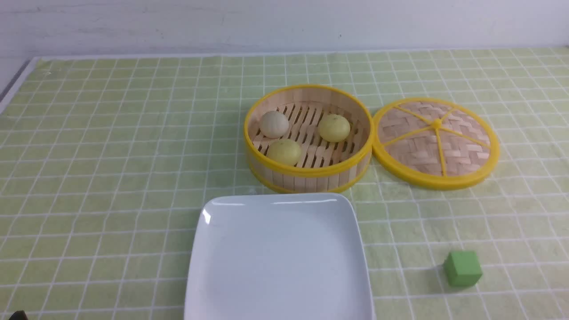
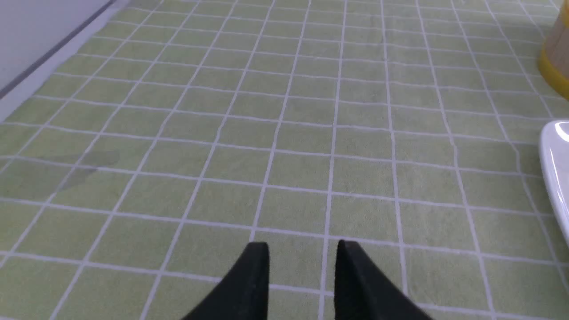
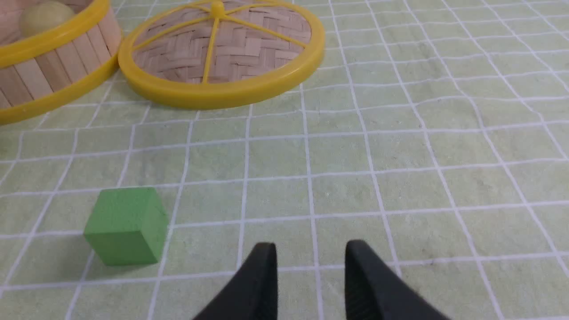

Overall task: Put the steamed buns into the plate on the green tablecloth.
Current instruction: 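Reach toward a bun in the bamboo steamer with the right gripper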

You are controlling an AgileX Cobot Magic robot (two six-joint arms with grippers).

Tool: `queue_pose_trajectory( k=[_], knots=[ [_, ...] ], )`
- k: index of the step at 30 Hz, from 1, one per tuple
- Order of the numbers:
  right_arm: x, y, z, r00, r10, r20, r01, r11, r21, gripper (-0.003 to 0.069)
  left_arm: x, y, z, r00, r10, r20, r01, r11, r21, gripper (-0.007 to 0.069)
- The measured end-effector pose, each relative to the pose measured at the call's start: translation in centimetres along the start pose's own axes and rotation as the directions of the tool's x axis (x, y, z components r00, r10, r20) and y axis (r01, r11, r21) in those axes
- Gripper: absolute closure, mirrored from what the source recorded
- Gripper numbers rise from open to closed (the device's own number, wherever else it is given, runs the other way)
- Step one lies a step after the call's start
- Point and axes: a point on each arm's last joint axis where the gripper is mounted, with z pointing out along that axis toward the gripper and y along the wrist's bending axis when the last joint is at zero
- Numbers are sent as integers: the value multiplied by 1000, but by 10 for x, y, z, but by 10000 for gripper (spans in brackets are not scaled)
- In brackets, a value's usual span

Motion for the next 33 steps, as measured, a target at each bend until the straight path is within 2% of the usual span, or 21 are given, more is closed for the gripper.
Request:
queue_pose_trajectory(
  k=[33],
  knots=[
    [0,0,0,1000,-7,1,7,1000,3,420,0,0,0,1000,1,-1,-1,1000,0,383]
  ],
)
